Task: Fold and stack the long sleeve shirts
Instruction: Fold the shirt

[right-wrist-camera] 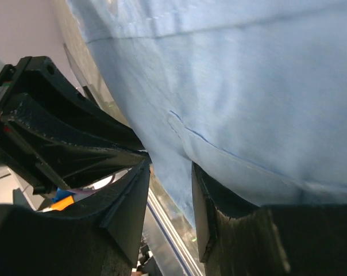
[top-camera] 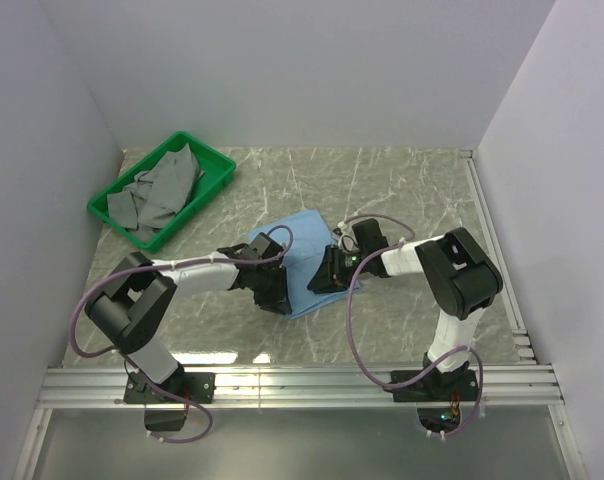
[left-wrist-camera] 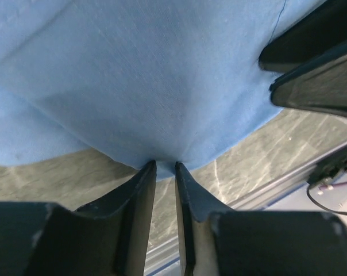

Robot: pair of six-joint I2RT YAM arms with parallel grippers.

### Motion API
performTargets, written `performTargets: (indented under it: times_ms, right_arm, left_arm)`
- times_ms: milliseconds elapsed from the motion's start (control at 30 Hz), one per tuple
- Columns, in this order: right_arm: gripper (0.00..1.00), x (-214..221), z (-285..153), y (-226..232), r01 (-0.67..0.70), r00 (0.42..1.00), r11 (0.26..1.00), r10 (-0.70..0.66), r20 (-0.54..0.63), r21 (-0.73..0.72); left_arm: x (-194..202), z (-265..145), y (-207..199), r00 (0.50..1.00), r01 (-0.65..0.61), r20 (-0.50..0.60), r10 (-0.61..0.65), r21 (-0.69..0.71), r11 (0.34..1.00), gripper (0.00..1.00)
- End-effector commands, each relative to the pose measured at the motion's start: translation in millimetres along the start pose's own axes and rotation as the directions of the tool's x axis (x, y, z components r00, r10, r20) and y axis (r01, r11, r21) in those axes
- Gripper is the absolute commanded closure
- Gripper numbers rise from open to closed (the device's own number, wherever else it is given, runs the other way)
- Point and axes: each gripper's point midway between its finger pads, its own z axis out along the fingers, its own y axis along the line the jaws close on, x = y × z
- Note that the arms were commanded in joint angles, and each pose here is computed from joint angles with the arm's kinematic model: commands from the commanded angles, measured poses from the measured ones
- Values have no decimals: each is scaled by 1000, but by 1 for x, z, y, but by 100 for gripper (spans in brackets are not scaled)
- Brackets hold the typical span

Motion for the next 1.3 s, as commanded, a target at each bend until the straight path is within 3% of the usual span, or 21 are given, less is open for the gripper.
performTargets:
  times_ms: [0,367,467,633,733,833,933,1100,1267]
  right_arm:
    - [57,4,-13,-28,-35,999,997,34,14,74]
    - [58,-7,-72,-83,-244,955,967,227,191,74]
    - [58,-16,-81,-78,-234,944,970,213,252,59]
    - [58,-48,-106,-32,-116,913,993,108,394,-4]
    - [58,-69,-122,0,-22,884,1000,28,468,-19]
    - [56,-87,-127,31,60,862,997,-32,506,-40]
    - [54,-106,-120,62,123,851,990,-67,521,-73]
    - [52,-128,-84,86,153,849,979,-59,526,-137]
    - [52,-148,-42,86,131,865,965,1,502,-228]
  left_arm:
    - [27,16,37,994,2,-104,-15,-127,992,72]
    - [29,18,46,992,32,-118,-48,-134,990,74]
    - [26,18,44,993,24,-112,-38,-126,992,74]
    - [24,13,41,994,24,-99,-36,-121,992,73]
    - [13,1,27,999,7,-49,-11,-79,997,66]
    - [-10,-24,0,998,-16,56,17,-12,1000,54]
    - [-43,-53,-23,979,-16,202,12,16,1000,49]
    - [-104,-91,-41,907,54,410,-94,107,993,49]
    - [-146,-75,-18,863,164,461,-205,129,978,54]
